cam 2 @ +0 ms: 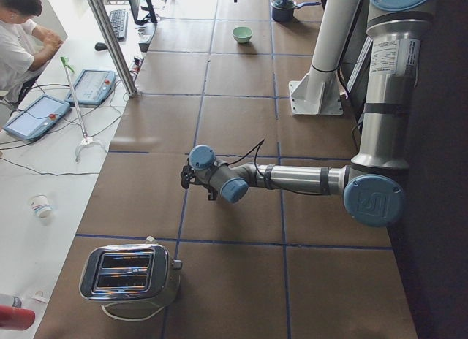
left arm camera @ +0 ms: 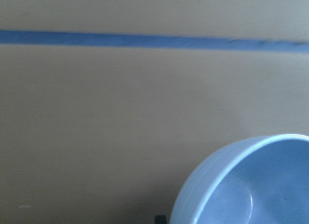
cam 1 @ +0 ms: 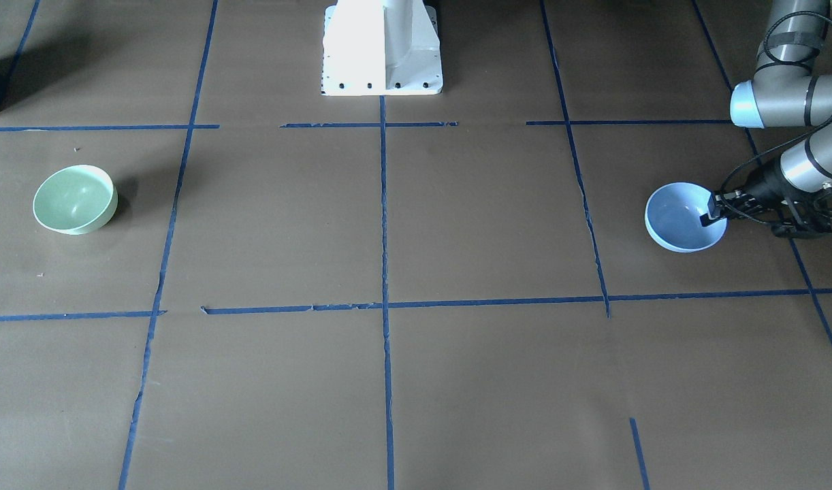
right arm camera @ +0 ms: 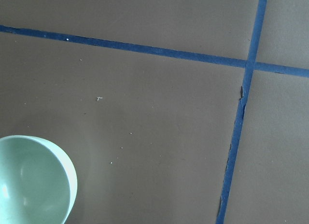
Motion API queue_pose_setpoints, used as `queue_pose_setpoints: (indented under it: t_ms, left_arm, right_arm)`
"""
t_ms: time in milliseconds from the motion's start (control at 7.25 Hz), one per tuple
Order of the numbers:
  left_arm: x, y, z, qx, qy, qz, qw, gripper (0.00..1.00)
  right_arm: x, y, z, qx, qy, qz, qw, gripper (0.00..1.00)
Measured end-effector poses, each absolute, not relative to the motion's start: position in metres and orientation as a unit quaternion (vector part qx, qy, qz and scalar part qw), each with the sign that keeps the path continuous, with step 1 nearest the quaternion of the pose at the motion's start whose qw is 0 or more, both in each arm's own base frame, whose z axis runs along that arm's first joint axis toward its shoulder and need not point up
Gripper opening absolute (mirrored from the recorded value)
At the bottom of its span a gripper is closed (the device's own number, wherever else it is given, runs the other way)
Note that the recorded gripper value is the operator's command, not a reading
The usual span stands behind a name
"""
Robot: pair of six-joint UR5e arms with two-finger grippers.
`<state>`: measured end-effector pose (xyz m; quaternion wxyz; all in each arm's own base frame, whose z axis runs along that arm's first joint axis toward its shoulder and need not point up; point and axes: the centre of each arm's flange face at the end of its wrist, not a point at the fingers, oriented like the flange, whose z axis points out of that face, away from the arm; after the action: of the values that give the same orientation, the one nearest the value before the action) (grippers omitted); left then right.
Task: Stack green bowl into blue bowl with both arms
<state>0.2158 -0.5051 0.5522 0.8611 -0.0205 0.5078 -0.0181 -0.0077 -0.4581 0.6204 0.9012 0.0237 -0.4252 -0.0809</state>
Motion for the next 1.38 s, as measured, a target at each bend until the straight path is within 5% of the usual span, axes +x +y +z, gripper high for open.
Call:
queue_pose_setpoints:
  t_ms: [414,690,1379]
  left_arm:
    - [0.379,-0.516,0.334,-0.073,0.575,-0.085,0.81,0.0]
    - [0.5,-0.469,0.251,-0.059,0.568,-0.107,0.814,0.0]
    - [0.581,-0.417,0.246,-0.035,0.545,-0.105,0.831,0.1]
  right_arm:
    - [-0.014,-0.459,0.618,0.031,-0.428,-0.089,0.899,1.0]
    - [-0.018,-0.459,0.617,0.03,-0.431,-0.093,0.897,1.0]
    - [-0.025,-0.459,0.617,0.028,-0.432,-0.1,0.896,1.0]
